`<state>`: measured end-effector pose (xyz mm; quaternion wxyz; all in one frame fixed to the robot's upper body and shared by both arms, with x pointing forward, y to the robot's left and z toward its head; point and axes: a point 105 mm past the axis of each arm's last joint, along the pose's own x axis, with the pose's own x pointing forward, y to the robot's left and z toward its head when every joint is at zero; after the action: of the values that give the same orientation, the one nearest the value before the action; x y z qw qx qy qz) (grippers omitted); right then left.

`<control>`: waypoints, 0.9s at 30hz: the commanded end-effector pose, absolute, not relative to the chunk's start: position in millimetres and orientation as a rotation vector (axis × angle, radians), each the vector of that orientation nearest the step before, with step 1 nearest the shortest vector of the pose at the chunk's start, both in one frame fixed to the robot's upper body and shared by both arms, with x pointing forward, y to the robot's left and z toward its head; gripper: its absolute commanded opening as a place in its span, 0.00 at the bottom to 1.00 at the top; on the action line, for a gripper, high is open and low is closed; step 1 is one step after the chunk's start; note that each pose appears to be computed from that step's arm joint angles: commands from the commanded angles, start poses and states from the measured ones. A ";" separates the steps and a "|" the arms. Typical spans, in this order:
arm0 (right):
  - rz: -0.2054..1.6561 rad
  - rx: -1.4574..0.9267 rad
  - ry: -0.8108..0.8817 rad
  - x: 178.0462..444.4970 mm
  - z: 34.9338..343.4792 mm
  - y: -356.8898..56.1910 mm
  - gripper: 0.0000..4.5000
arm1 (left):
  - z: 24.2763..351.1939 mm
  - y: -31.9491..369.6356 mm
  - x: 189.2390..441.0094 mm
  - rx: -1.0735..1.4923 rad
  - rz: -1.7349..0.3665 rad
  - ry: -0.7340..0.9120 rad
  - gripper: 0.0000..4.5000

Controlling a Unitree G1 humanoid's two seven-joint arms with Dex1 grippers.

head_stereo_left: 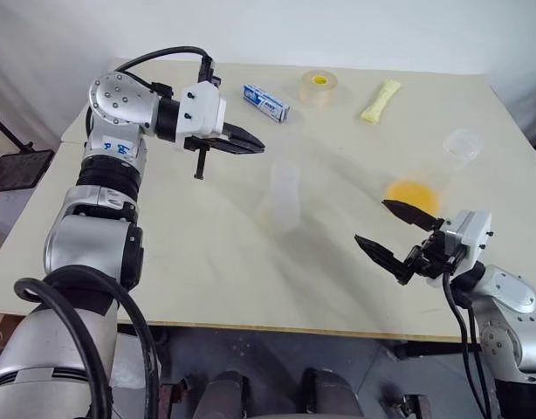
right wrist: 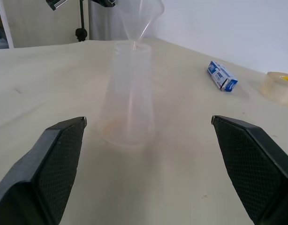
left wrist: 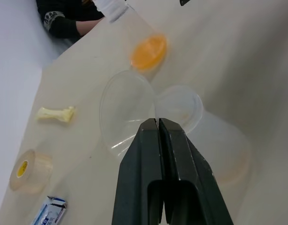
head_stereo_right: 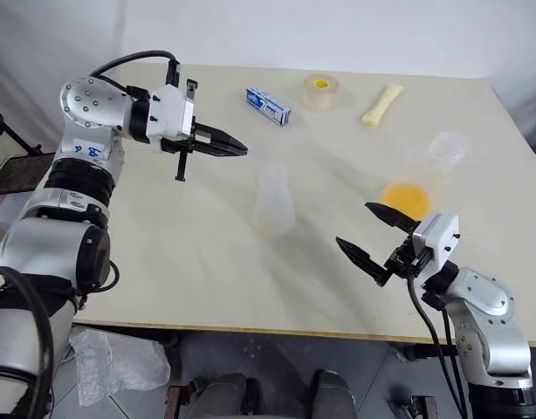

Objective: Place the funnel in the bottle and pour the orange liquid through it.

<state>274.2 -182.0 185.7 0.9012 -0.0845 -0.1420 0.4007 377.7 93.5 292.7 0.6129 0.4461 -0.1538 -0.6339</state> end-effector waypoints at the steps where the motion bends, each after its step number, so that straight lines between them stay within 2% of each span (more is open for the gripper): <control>1: 0.827 -0.200 -0.355 270.5 197.2 -179.6 1.00 | 299.0 88.0 373.3 1.137 -1.503 -0.338 0.01; 4: 0.819 -0.201 -0.357 271.0 196.9 -179.9 1.00 | 299.9 85.0 378.4 1.169 -1.465 -0.311 0.14; 12: 0.803 -0.207 -0.360 270.7 196.5 -182.4 1.00 | 307.5 83.4 376.5 1.145 -1.464 -0.346 0.70; 16: 0.768 -0.215 -0.363 270.3 199.0 -189.0 1.00 | 320.8 97.8 380.0 1.004 -1.392 -0.365 1.00; 22: 0.593 -0.225 -0.291 269.8 185.8 -212.5 1.00 | 322.6 139.0 389.3 0.703 -1.199 -0.450 1.00; 25: 0.487 -0.168 -0.253 271.7 182.3 -225.6 1.00 | 302.9 159.7 387.9 0.591 -1.163 -0.418 1.00; 27: 0.341 -0.154 -0.243 278.6 183.1 -244.6 1.00 | 283.9 168.5 384.8 0.548 -1.142 -0.383 1.00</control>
<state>278.3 -228.8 167.1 0.9671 -0.0688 -0.0963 0.2252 390.5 163.6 267.4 0.7849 0.2564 -0.1457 -0.5449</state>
